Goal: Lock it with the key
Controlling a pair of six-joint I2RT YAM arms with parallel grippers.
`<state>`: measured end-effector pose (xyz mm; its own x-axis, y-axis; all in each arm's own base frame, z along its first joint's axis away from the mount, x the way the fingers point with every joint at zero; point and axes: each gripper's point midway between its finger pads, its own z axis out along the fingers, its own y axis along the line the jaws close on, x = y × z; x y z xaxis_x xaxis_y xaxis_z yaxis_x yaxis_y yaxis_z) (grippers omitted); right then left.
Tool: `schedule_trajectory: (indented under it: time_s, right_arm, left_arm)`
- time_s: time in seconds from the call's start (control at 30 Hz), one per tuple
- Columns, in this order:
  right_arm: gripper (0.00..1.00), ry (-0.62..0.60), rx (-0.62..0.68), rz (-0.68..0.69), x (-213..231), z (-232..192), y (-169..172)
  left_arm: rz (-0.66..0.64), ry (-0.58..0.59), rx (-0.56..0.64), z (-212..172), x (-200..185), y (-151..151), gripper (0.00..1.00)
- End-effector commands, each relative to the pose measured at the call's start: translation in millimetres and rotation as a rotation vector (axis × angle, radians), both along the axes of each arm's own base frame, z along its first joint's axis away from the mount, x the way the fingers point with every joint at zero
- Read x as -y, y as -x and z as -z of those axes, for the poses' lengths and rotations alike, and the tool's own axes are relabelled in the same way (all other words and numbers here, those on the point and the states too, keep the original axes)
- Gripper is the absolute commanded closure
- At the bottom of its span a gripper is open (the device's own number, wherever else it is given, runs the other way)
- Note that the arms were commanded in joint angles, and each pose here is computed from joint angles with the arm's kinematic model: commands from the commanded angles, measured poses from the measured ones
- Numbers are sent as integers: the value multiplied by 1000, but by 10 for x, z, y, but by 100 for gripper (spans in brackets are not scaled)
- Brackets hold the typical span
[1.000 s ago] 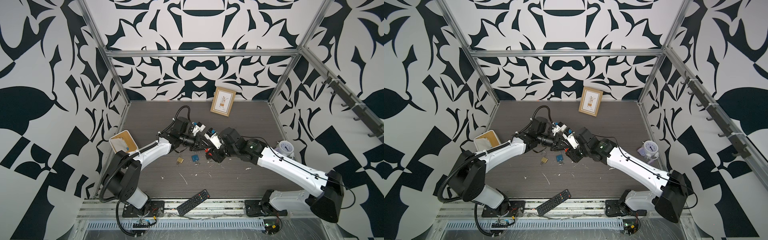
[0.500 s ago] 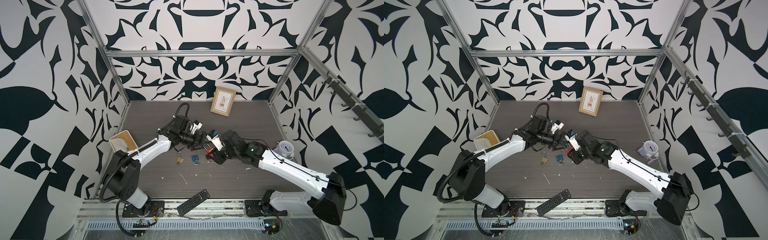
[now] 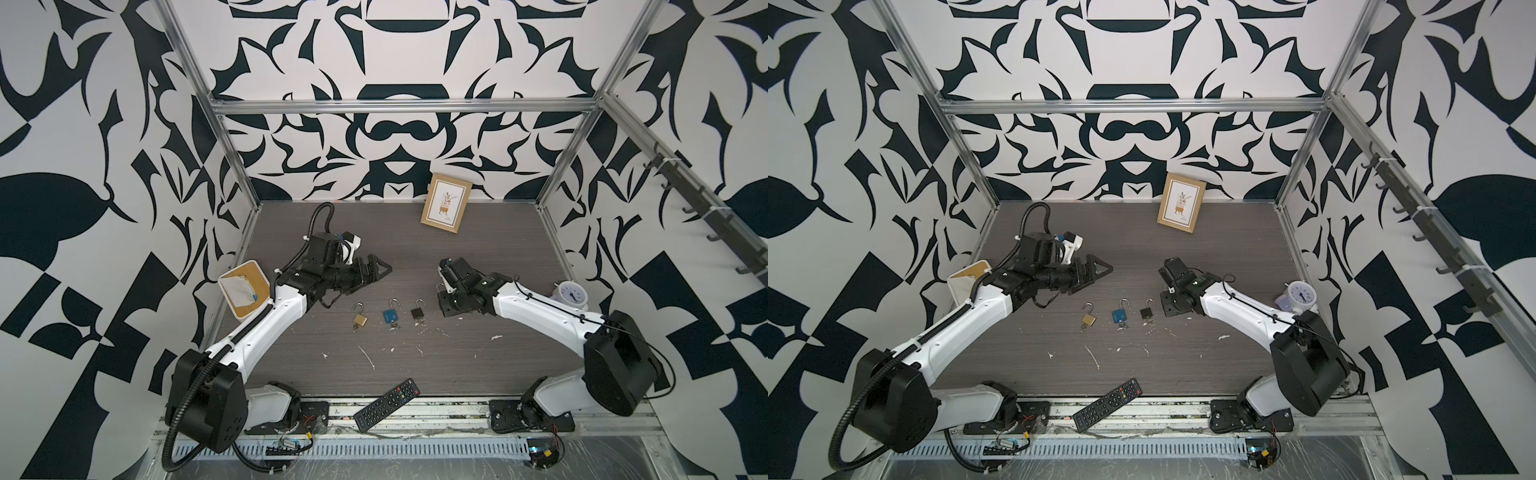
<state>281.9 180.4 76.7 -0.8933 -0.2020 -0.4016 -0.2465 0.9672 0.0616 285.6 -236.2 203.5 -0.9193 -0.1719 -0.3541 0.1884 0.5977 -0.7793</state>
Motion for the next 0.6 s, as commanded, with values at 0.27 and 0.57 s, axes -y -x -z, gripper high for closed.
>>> schedule_trajectory:
  time_s: [0.27, 0.57]
  right_arm:
    - [100, -12, 17, 78, 125, 54, -322]
    - [100, 22, -43, 102, 167, 299, -278]
  left_arm:
    - [16, 17, 72, -83, -42, 115, 0]
    - [33, 36, 71, -94, -33, 184, 1]
